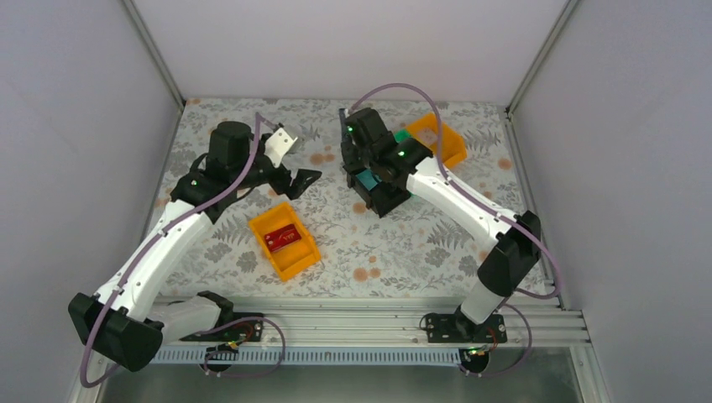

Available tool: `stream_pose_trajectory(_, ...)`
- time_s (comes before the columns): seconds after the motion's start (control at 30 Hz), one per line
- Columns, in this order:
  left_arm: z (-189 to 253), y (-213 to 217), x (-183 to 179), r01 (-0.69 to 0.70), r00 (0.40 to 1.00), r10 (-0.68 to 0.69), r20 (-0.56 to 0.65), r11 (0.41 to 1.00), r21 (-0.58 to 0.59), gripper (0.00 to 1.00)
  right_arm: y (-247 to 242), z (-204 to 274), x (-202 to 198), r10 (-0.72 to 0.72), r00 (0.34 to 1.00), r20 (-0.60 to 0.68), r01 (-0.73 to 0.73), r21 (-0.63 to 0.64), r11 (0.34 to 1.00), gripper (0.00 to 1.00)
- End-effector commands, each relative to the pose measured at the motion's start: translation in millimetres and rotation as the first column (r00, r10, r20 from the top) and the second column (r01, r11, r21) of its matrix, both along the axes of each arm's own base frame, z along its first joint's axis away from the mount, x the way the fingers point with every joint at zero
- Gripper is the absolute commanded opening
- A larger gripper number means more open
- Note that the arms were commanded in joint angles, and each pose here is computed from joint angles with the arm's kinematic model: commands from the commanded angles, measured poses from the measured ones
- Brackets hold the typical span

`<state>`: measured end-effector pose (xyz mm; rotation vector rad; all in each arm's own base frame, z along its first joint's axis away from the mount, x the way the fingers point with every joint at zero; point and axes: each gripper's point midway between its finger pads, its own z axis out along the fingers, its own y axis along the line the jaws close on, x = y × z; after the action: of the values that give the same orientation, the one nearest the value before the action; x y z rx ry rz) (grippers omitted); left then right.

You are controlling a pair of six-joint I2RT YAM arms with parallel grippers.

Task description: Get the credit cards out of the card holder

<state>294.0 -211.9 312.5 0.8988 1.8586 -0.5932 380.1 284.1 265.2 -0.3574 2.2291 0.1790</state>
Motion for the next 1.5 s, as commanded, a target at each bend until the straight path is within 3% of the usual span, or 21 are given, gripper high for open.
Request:
stream_pose_trajectory(0.0,-8,2,3,-0.081,0.994,0.074,-0.078,0.993,-0.086,1.00,40,53,-19,0.090,0.994,0.060,-0.100,0.192,0.976,0.04)
stream_pose_trajectory(0.27,-14,-4,8,-0.108,0.987,0.088,-0.131,0.982,-0.153,1.00,85,83,-55,0.305,0.949,0.079,-0.313,0.356,0.881,0.04)
stream_pose_trajectory(0.47,-16,14,23,-0.208,0.976,0.201,-0.086,0.974,-0.091,1.00,97,92,-77,0.418,0.903,0.105,-0.425,0.377,0.823,0.04)
stream_pose_trajectory(0.63,1,32,38,-0.269,0.962,0.270,0.042,0.963,-0.027,1.00,106,98,-95,0.510,0.850,0.132,-0.519,0.380,0.766,0.04)
stream_pose_trajectory(0.83,22,45,37,-0.297,0.950,0.296,0.100,0.955,-0.008,0.90,101,101,-100,0.535,0.830,0.160,-0.555,0.347,0.756,0.04)
stream_pose_trajectory(1.03,38,50,27,-0.265,0.958,0.268,0.102,0.963,-0.044,0.88,89,90,-95,0.511,0.849,0.134,-0.526,0.305,0.794,0.04)
stream_pose_trajectory(1.3,61,63,33,-0.293,0.942,0.303,0.143,0.952,-0.083,0.83,99,87,-106,0.581,0.805,0.118,-0.579,0.364,0.729,0.04)
stream_pose_trajectory(1.47,68,83,41,-0.380,0.909,0.392,0.142,0.919,-0.102,0.83,90,87,-100,0.566,0.818,0.103,-0.555,0.404,0.727,0.04)
